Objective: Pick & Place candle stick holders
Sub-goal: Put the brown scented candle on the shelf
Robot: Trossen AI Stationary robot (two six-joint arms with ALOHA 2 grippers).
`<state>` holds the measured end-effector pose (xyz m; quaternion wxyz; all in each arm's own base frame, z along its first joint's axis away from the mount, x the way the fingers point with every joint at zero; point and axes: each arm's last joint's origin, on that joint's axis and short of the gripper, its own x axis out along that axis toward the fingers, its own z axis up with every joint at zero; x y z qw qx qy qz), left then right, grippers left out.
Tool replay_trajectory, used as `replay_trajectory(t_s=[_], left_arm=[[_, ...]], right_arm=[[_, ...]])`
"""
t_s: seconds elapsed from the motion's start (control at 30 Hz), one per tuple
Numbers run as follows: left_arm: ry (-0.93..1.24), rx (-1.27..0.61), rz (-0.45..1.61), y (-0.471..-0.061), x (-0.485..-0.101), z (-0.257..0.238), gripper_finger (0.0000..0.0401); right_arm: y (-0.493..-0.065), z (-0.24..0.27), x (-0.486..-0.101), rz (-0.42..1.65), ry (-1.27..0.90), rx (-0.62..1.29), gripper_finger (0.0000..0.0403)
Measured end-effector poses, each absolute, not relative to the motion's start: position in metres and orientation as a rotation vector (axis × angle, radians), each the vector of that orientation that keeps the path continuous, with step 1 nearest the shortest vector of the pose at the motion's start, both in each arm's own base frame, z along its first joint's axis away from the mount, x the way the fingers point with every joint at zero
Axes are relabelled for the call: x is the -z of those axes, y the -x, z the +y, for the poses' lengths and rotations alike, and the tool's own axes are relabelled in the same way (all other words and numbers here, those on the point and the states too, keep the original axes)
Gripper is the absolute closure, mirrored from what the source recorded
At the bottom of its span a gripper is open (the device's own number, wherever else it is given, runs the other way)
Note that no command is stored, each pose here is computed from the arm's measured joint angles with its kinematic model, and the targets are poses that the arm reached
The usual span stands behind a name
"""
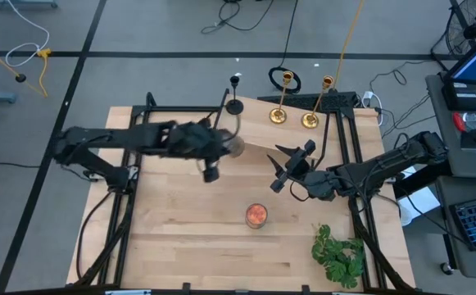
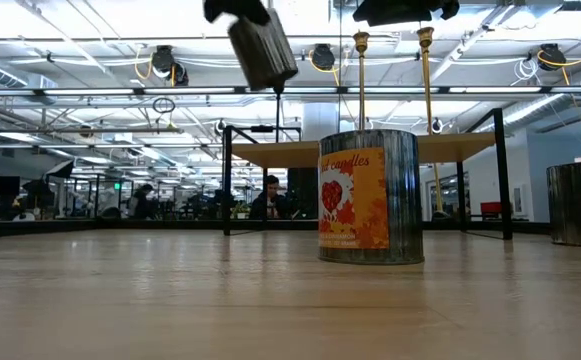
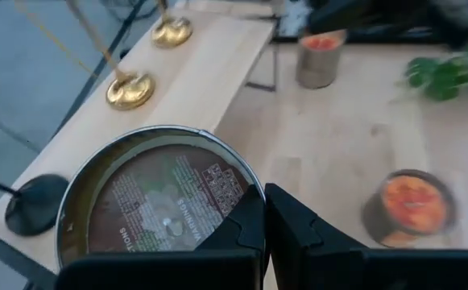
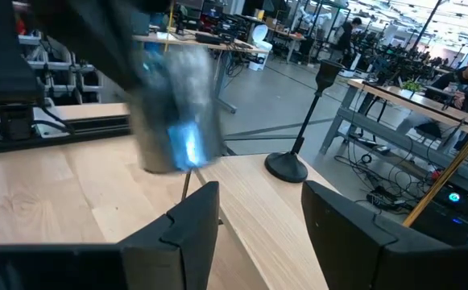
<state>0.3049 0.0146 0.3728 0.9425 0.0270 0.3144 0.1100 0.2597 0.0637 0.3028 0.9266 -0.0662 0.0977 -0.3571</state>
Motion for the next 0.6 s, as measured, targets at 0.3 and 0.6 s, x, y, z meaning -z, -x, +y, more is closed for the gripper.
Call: replay_trajectory(t_s=[0.3, 0.6], left_arm=[[0.075, -0.328, 0.755, -0.323, -0.340, 0.091, 0.0398], [0.073, -0.315, 0.764, -0.329, -0.329, 0.114, 0.0399]], right_arm=[[-0.260, 0.064, -0.303, 0.200, 0.136, 0.732, 0.0230], [-0.260, 0.064, -0.303, 0.202, 0.140, 0.732, 0.0231]])
